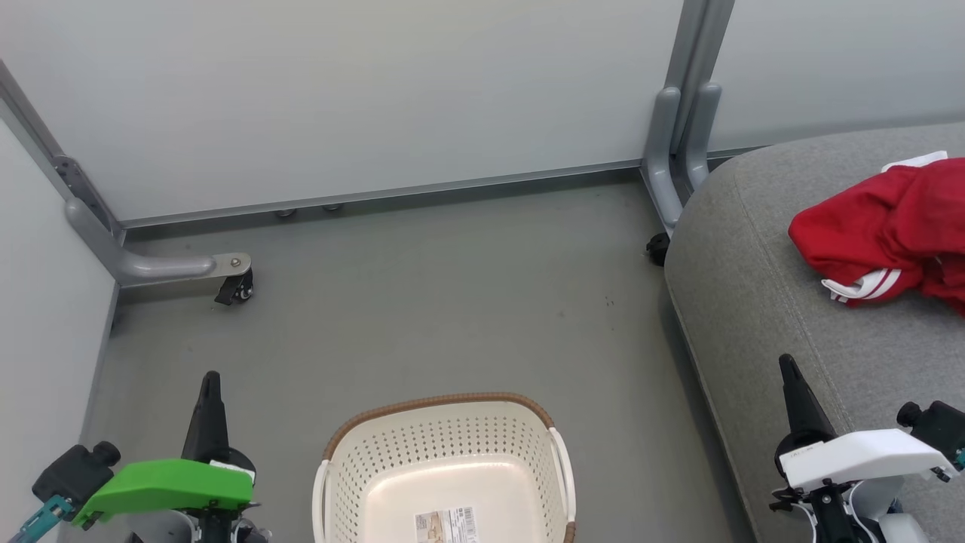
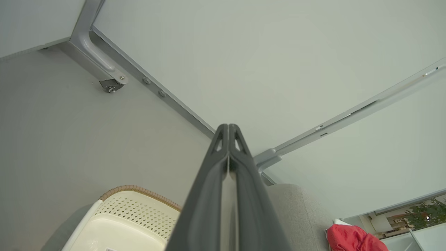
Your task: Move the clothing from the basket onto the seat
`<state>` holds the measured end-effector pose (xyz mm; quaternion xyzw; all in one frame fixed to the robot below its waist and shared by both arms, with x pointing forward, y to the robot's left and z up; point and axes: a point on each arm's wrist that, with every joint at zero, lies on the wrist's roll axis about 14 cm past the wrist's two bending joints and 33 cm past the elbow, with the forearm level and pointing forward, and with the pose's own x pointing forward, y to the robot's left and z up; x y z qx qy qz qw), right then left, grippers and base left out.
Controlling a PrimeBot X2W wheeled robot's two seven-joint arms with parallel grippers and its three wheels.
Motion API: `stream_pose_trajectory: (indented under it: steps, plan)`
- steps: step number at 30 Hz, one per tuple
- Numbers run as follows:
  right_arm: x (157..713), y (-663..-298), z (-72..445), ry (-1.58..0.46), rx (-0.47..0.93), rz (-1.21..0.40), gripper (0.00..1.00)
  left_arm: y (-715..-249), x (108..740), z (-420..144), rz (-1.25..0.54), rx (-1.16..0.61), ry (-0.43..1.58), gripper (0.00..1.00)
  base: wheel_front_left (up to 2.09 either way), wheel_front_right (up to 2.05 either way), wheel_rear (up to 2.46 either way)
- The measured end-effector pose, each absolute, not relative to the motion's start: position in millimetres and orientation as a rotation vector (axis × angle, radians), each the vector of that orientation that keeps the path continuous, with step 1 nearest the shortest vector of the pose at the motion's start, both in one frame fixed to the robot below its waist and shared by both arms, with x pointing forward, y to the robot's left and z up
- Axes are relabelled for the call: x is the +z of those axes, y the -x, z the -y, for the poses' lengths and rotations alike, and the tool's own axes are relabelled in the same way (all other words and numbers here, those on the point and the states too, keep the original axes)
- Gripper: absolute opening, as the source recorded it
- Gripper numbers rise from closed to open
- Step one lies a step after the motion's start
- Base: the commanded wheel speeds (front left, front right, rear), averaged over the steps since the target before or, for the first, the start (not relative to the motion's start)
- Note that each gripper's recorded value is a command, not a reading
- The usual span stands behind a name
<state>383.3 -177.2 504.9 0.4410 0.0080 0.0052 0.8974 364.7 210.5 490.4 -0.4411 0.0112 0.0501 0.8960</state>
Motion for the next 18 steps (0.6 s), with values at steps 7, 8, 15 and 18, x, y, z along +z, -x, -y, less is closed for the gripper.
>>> stream_pose_trajectory:
  steps: [7,8,15,18]
  plan:
    - [504.4,-383.7,180.0,-0.994,0.003,-0.021,0.0,-367.4,492.1,-209.8,-0.023,0.099,0.995,0.0,0.0,0.0,0.0]
    - [504.6,-383.9,180.4,-1.007,0.002,-0.02,0.0,-367.6,492.0,-209.9,-0.023,0.099,1.01,0.0,0.0,0.0,0.0]
    - [504.3,-384.2,182.6,-1.079,-0.003,-0.025,0.0,-369.3,493.1,-208.9,-0.023,0.093,1.082,0.0,0.0,0.0,0.0]
    - [505.5,-385.1,183.5,-1.112,-0.004,-0.021,0.0,-369.9,493.1,-208.4,-0.026,0.09,1.112,0.0,0.0,0.0,0.0]
